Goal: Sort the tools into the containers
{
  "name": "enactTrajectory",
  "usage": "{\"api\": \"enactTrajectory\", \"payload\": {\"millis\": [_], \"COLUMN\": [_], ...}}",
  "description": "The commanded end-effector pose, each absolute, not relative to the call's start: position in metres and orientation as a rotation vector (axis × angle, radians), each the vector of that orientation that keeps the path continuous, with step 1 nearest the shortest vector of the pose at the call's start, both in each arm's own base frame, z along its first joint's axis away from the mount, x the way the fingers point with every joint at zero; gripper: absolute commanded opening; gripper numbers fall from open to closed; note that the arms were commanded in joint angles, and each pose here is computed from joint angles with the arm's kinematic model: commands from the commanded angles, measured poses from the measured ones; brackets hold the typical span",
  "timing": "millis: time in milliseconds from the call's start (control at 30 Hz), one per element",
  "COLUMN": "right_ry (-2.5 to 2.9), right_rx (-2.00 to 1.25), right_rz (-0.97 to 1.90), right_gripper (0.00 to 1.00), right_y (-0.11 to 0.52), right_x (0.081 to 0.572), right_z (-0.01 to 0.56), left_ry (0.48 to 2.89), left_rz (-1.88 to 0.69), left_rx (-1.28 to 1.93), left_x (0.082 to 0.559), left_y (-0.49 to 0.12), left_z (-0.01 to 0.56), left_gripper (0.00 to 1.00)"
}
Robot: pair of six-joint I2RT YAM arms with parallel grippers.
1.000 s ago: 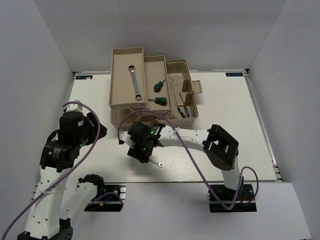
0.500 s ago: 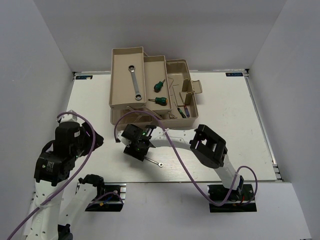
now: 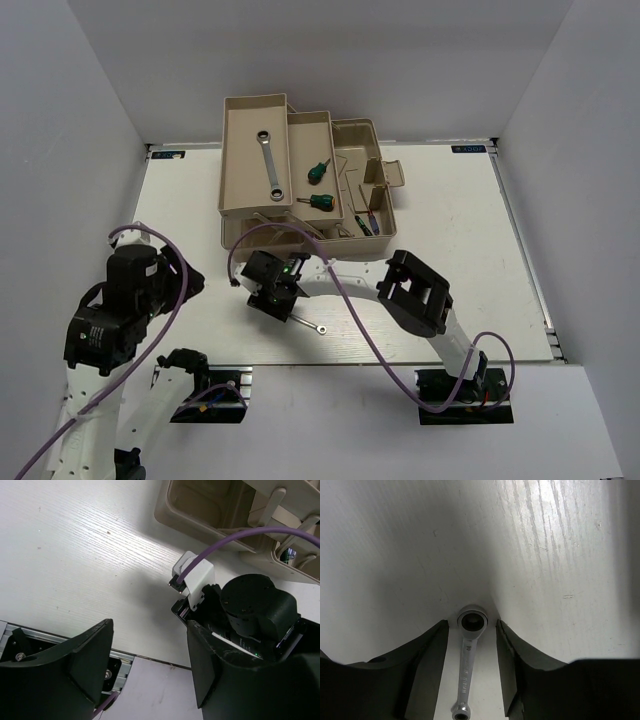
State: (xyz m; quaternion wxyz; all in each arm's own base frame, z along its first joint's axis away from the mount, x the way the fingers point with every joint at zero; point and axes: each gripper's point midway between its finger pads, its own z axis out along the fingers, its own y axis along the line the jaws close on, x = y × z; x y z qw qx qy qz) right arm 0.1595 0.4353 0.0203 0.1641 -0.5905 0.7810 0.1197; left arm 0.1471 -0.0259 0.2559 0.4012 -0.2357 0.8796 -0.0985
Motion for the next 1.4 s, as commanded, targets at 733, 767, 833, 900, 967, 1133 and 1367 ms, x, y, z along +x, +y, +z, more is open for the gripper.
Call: {"api": "enactTrajectory", "payload": {"millis": [733, 767, 833, 900, 967, 1133, 1367], "right_ry": [2.331, 2.299, 2.289, 2.265, 2.225, 2.146, 2.063], "right_rx": [-1.701, -1.693, -1.669, -1.643, -1.615, -1.561, -1.451], "right_rz": [0.562, 0.629, 0.666, 0.693, 0.729, 0.829, 0.879], "right_gripper": [0.00, 0.00, 0.00, 0.00, 0.00, 0.00, 0.00], "right_y": [0.417, 0.420, 0.418, 0.416, 0.414, 0.408, 0.407], "right_x": [0.144, 0.141, 0.147, 0.150, 0.153, 0.157, 0.173], "right_z": [0.037, 0.055, 0.066, 0.085, 0.106, 0.150, 0.188], "left_ry": [2.278, 2.292, 2.289, 2.295, 2.316, 2.369, 2.370], "left_rz": [-0.361, -0.369, -0.400, -0.411, -0.411, -0.406, -0.462], "left_rx": [-0.713, -0.727, -0.745, -0.741, -0.742, -0.749, -0.754], "left_x": [0.142, 0.141, 0.143, 0.147, 0.152, 0.163, 0.184], "left_y": [-0.042, -0.044, -0.048, -0.051, -0.054, -0.060, -0.070], "left_z": [0.207, 0.197, 0.192, 0.184, 0.175, 0.148, 0.141], "left_gripper": [0.78, 0.78, 0.78, 0.78, 0.78, 0.78, 0.78]}}
